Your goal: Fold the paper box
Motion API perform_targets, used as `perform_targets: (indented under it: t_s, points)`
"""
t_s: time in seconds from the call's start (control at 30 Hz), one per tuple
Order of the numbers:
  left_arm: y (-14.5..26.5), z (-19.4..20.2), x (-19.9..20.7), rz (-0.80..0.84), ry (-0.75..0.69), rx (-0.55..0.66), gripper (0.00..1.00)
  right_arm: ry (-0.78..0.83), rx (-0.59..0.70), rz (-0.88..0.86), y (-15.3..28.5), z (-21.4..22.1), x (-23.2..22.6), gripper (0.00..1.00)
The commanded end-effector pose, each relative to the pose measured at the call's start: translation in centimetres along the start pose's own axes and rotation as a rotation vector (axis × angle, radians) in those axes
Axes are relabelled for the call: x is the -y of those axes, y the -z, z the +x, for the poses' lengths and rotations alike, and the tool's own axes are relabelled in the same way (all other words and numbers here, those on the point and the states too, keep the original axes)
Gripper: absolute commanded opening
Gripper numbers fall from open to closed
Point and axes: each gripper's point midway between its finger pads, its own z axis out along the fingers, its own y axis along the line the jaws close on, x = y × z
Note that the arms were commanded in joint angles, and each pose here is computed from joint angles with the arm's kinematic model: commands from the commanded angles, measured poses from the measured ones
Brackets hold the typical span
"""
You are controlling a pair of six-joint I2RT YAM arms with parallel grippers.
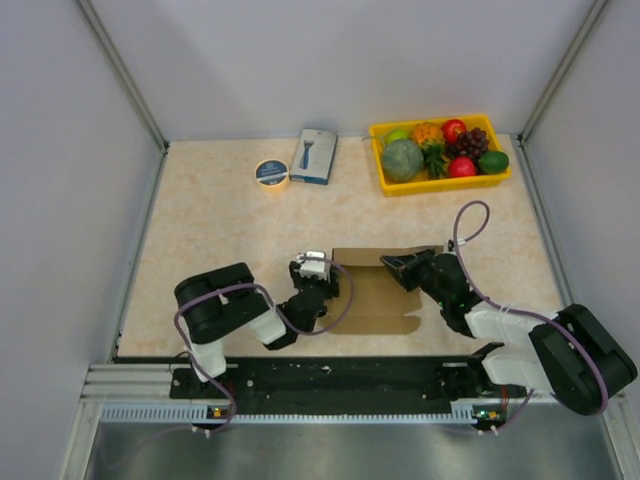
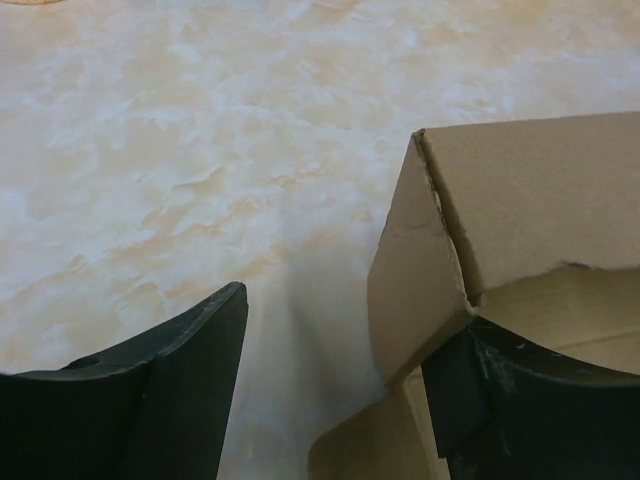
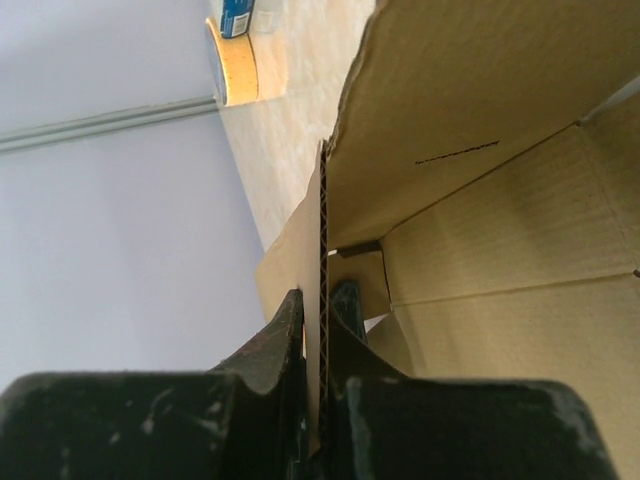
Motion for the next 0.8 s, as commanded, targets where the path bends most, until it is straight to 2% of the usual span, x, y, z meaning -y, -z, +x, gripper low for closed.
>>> perform_targets:
  t_s: [0.0,0.07,0.13,0.27,0.33,0.53,0.77]
  points:
    - [2.6,-2.1,0.0,0.126,0.100,0.048,0.73,0.044,0.032,0.159,-0.1,-0.6,4.1,0.00]
    - [3.8,-2.4,0.6,0.221,0.089,0.041,0.73,0.047,0.030,0.159,0.0,-0.6,4.1,0.00]
    - [4.7,-1.9,0.5,0.257,0.081,0.010,0.72,0.046,0.035,0.158,0.0,-0.7,4.0,0.00]
    - [5.7,-3.2,1.6,0.337,0.097,0.015,0.72,0.044,0.034,0.153,0.1,-0.7,3.9,0.00]
    - [4.8,-2.1,1.4,0.272,0.068,-0.051,0.72,0.042,0.030,0.150,0.1,-0.6,3.8,0.01]
    - [2.5,-2.0,1.9,0.197,0.030,-0.021,0.71,0.041,0.021,0.142,0.1,-0.4,3.5,0.01]
    - [-0.8,-2.7,2.0,0.086,-0.081,0.047,0.54,0.038,0.011,0.138,0.0,-0.2,3.4,0.01]
